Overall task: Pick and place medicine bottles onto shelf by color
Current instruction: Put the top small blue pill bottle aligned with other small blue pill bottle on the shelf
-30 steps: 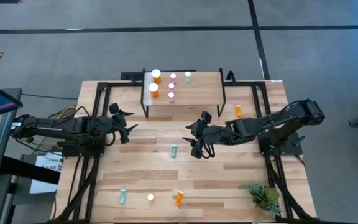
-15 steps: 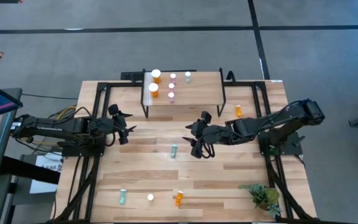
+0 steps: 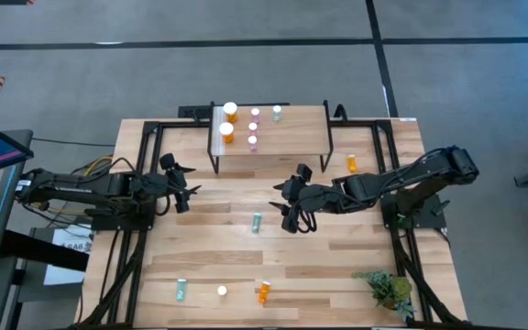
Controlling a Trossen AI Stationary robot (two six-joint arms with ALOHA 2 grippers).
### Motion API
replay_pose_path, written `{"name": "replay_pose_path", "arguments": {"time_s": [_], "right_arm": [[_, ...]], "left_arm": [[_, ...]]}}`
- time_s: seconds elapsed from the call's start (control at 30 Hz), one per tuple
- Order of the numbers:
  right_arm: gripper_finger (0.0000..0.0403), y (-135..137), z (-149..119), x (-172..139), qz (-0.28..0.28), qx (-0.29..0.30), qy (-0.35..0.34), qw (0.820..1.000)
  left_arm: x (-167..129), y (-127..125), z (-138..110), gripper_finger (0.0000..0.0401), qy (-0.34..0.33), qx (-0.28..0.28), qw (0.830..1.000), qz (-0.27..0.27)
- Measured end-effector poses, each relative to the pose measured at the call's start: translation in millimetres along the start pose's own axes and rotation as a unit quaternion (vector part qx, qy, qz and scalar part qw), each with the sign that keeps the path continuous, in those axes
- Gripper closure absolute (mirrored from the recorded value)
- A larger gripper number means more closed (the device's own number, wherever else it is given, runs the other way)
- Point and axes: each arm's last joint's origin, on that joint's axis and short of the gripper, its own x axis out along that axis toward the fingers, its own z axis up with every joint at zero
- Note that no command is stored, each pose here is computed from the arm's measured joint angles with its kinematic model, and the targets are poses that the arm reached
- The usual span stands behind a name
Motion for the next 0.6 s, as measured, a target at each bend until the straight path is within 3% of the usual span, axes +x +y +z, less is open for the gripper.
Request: {"name": "replay_pose_path", "arguments": {"time_s": [0.33,0.43,0.6], "right_arm": [[0.0163,1.0,-1.0,2.2,0.001,0.024,0.002,1.0],[0.0163,4.8,-6.6,13.2,0.011,0.057,0.018,0.998],[0.0163,17.5,-28.6,48.7,0.054,0.047,0.068,0.995]], "left_arm": [[0.0,0.0,0.0,0.0149,0.0,0.0,1.0,0.0],[0.0,0.0,0.0,0.0149,0.0,0.0,1.0,0.0],[0.0,0.0,0.1,0.0149,0.0,0.0,1.0,0.0]]}}
